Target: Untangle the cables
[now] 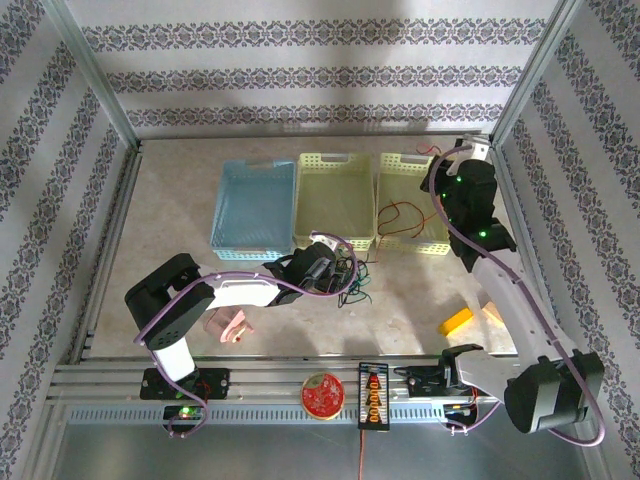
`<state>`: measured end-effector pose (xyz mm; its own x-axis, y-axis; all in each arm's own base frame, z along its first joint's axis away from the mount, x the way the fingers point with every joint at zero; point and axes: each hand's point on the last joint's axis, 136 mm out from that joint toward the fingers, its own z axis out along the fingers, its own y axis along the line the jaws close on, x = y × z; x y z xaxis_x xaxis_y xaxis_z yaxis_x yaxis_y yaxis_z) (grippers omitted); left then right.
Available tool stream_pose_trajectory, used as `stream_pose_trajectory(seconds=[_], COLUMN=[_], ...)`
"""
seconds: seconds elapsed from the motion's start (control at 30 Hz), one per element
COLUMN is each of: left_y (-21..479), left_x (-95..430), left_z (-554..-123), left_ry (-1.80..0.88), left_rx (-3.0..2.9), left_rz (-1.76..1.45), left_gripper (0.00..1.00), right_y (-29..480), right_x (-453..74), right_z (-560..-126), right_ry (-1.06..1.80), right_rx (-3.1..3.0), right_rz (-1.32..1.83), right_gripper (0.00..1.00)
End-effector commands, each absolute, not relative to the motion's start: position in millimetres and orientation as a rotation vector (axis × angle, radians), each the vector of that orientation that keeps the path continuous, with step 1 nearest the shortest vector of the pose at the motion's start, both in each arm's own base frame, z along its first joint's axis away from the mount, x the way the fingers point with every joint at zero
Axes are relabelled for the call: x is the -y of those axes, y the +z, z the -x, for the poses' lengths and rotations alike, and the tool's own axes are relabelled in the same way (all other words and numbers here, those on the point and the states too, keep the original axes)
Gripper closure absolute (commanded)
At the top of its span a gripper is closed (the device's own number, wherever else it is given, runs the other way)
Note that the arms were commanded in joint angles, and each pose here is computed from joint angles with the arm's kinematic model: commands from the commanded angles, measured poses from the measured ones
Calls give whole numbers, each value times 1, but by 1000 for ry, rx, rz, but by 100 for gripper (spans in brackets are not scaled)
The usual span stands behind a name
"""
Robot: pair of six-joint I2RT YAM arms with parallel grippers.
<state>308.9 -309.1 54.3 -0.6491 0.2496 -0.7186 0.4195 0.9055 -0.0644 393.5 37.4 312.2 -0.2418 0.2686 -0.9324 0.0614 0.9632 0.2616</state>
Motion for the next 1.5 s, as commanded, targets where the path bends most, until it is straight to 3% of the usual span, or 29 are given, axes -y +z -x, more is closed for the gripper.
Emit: stream_pose_trajectory(seconds=[0.0, 0.43, 0.67, 0.8, 0.9, 0.93, 1.27, 1.47], left_y=[52, 52, 53, 52, 52, 52, 52, 52], left_x=[303, 305, 304, 303, 302, 302, 303, 305], left_z=[-300, -300, -299, -299, -299, -299, -300, -301], left_ry=[-260, -263, -259, -257, -254, -255, -254, -258], left_rx=[-2327, -2331, -2330, -2332, -2331, -2332, -2330, -2334], left_rz=[-487, -492, -489, -489, -487, -486, -485, -490], left_gripper=[13, 13, 13, 13, 13, 13, 13, 13], right_y=[270, 138, 100, 89, 93, 99, 167, 190], right_x=[-30, -31, -28, -26, -30, -31, -22, -25], right_z=[-393, -398, -409, -420, -429, -432, -409, -386], right_ry=[151, 119, 154, 194, 262, 273, 186, 172], right_rx=[-1938, -2328, -2410, -2432, -2427, -2412, -2258, -2243], right_rz=[-296, -448, -560, -611, -626, -618, -509, -427], right_gripper=[94, 93, 92, 86, 60, 57, 44, 44])
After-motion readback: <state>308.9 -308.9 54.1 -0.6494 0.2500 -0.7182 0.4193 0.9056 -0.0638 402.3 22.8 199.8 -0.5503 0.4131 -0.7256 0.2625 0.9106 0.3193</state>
